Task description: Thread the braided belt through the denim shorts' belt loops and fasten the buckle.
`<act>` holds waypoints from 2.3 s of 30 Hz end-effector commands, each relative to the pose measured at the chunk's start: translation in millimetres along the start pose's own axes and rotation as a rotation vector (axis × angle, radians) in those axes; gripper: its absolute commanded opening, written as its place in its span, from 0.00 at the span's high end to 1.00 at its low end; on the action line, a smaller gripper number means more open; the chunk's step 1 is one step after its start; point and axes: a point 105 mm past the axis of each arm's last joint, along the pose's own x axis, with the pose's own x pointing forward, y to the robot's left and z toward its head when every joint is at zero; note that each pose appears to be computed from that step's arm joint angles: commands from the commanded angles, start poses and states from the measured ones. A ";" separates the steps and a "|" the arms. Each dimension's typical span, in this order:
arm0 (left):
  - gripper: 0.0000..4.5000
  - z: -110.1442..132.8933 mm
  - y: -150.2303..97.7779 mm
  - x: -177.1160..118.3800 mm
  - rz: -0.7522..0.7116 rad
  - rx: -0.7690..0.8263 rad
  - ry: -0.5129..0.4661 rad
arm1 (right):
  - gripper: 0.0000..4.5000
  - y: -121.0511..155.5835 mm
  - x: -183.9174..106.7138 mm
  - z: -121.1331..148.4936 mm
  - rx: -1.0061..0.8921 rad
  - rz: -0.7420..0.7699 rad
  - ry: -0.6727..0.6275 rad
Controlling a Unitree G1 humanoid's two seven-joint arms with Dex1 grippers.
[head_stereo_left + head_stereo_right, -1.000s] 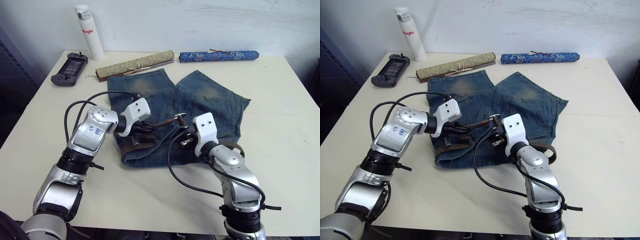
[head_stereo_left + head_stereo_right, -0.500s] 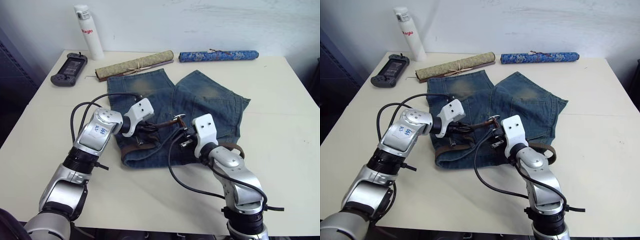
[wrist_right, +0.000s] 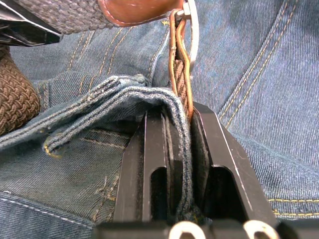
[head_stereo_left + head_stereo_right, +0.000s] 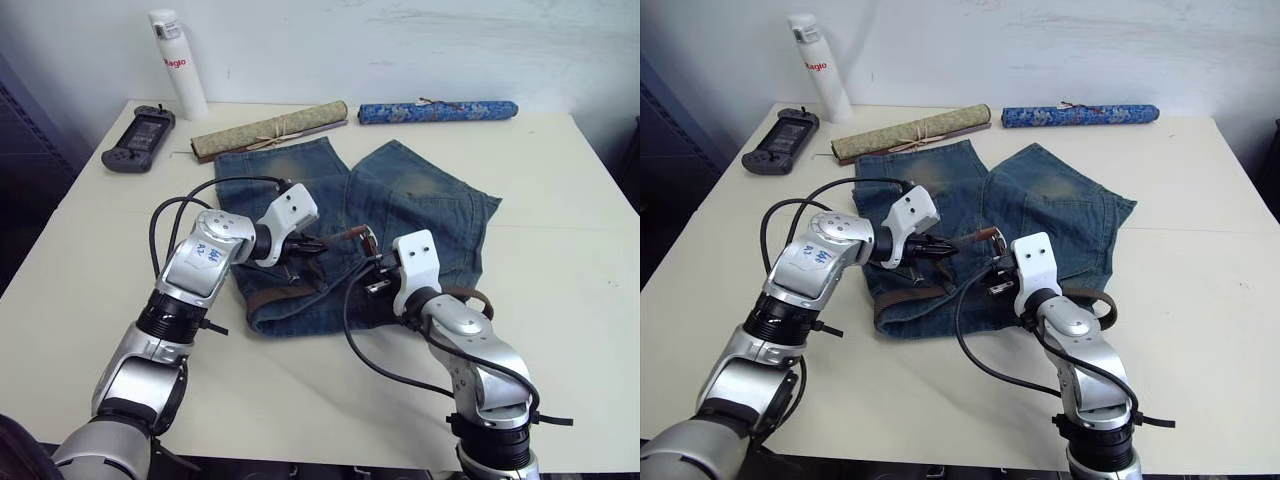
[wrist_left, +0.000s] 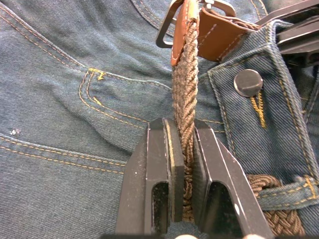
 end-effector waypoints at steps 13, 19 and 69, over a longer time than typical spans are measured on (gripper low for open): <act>1.00 11.1 -21.7 12.1 -0.051 0.067 -0.010 | 0.99 15.8 -7.6 29.9 -0.033 0.072 -0.127; 1.00 6.7 -14.1 5.8 -0.025 0.073 0.012 | 0.99 6.4 -11.8 30.3 -0.044 0.042 -0.133; 1.00 6.0 -10.0 8.0 0.008 0.032 0.027 | 0.99 -11.9 -12.1 19.6 -0.075 -0.094 -0.130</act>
